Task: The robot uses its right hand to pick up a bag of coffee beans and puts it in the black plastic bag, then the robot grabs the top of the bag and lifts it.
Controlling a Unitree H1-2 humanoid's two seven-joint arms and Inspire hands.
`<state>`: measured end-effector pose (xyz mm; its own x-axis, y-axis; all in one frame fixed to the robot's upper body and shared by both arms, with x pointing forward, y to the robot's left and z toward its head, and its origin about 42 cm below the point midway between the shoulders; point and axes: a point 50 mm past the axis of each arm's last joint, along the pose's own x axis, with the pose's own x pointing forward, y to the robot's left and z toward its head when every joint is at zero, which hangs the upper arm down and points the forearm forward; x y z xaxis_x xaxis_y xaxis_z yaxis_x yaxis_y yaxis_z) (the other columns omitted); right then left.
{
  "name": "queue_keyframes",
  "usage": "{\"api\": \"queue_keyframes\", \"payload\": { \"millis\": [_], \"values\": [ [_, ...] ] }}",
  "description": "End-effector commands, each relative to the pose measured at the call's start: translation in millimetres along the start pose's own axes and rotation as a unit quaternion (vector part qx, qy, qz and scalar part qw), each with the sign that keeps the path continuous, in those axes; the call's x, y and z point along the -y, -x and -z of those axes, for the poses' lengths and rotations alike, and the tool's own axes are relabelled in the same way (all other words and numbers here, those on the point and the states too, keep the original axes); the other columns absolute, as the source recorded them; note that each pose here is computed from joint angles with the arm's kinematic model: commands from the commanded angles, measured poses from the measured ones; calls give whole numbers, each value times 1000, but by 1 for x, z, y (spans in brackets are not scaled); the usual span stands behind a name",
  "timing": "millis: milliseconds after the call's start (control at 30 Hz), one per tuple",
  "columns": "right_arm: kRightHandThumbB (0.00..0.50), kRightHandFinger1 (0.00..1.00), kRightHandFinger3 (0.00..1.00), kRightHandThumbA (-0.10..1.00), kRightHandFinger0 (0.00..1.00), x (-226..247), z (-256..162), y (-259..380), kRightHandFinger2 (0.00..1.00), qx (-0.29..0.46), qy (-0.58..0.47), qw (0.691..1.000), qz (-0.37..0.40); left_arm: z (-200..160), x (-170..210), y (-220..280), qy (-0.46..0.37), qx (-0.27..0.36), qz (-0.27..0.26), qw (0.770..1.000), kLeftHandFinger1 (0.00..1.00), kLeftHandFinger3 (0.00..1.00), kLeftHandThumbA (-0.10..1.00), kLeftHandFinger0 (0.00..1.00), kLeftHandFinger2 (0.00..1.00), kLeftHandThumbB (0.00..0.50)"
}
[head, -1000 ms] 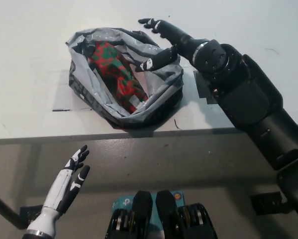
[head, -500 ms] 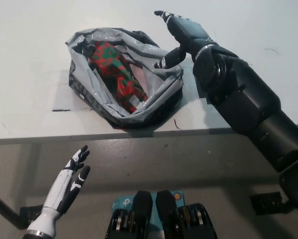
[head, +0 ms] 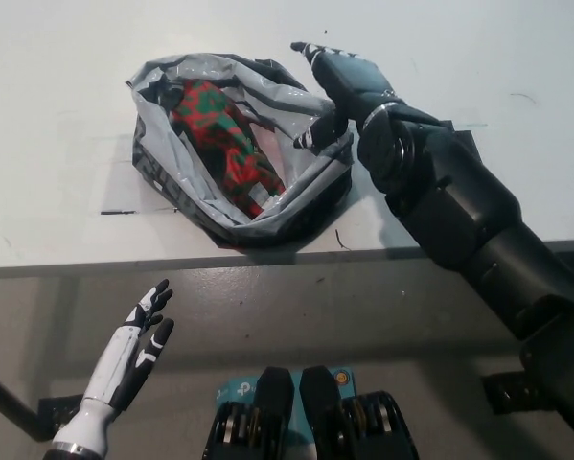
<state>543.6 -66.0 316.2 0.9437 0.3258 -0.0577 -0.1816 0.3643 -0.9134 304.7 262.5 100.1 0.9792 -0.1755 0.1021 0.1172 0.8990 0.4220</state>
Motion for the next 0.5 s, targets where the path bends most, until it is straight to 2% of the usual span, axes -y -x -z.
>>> {"api": "queue_keyframes", "payload": {
  "millis": [0, 233, 333, 467],
  "values": [
    [500, 1000, 1000, 1000, 1000, 12, -8, -4, 1000, 14, 11, 1000, 11, -10, -8, -7, -12, 33, -3, 999, 1000, 1000, 1000, 986, 1000, 170],
    [500, 1000, 1000, 996, 1000, 5, 3, -7, 1000, -24, 30, 999, -7, -12, -8, -7, -9, 35, -5, 999, 1000, 1000, 1000, 996, 1000, 156],
    [500, 1000, 1000, 956, 1000, 7, 9, -10, 1000, -41, 39, 998, -4, -12, -9, -8, -9, 34, -7, 999, 1000, 1000, 1000, 992, 1000, 172],
    [498, 1000, 1000, 901, 1000, 10, 19, -11, 1000, -74, 58, 996, 2, -11, -9, -8, -8, 36, -6, 999, 1000, 1000, 1000, 987, 1000, 159]
  ]
}}
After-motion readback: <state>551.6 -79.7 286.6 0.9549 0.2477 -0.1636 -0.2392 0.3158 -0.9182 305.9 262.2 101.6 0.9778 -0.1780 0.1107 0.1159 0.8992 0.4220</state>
